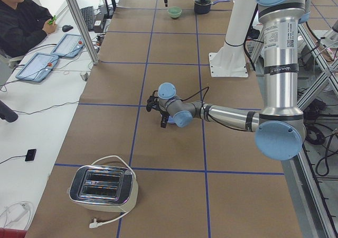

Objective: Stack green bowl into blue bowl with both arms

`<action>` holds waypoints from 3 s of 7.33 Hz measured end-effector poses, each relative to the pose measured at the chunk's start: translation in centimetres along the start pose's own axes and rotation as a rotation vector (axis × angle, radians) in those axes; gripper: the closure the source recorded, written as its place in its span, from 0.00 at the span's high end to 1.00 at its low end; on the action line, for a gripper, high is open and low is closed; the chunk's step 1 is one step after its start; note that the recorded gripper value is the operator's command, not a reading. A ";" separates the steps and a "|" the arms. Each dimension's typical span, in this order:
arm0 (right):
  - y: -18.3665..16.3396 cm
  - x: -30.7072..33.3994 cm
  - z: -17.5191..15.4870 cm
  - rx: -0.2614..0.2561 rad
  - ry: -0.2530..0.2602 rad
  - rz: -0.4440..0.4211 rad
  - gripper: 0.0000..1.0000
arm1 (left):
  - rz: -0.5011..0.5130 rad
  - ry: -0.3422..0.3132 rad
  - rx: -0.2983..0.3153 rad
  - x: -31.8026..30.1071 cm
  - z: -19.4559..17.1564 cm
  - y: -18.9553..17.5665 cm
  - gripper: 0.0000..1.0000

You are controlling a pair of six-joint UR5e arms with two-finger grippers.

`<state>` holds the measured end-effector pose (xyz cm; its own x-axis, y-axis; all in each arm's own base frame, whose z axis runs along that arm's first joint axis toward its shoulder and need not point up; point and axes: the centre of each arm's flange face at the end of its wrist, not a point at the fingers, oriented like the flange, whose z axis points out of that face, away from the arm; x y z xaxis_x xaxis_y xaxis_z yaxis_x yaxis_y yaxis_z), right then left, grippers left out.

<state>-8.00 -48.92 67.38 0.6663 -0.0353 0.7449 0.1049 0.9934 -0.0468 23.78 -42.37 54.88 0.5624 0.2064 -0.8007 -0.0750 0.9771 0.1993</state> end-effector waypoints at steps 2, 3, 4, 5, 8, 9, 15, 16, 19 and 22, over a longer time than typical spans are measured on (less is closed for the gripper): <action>1.6 0.1 1.4 0.008 -0.015 0.008 1.00 | -0.001 -0.001 -0.002 -0.1 0.2 0.0 0.97; 2.0 -0.2 1.9 0.003 -0.019 0.014 1.00 | -0.002 -0.002 -0.003 -0.2 0.2 0.0 0.97; 2.3 -0.3 2.4 -0.004 -0.019 0.016 0.99 | -0.002 -0.002 -0.004 -0.2 0.3 0.0 0.96; 2.7 -0.1 2.7 -0.012 -0.018 0.018 0.99 | -0.002 -0.002 -0.006 -0.2 0.4 0.0 0.91; 3.3 0.2 3.2 -0.023 -0.016 0.018 0.79 | 0.002 0.000 -0.013 0.1 0.8 0.0 0.54; 3.3 0.2 3.2 -0.024 -0.015 0.018 0.66 | 0.003 0.001 -0.015 0.2 0.9 0.0 0.38; 3.2 -0.3 3.1 -0.028 -0.040 0.007 0.00 | 0.018 0.004 -0.029 0.6 1.7 0.0 0.00; 3.1 -0.5 3.0 -0.030 -0.047 0.005 0.00 | 0.021 0.008 -0.031 0.7 1.8 0.0 0.00; 2.6 -1.5 2.6 -0.033 -0.078 0.002 0.00 | 0.039 0.060 -0.038 2.7 0.8 -0.6 0.00; 0.7 -3.9 1.6 -0.034 -0.131 -0.017 0.00 | -0.007 0.213 -0.066 11.4 -2.0 -4.8 0.00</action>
<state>-11.68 -47.88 65.50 0.5625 -0.0356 0.8261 0.1417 0.9884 -0.0539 28.90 -44.62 43.66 0.3770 0.1994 -0.9045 -0.1298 0.9783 0.1616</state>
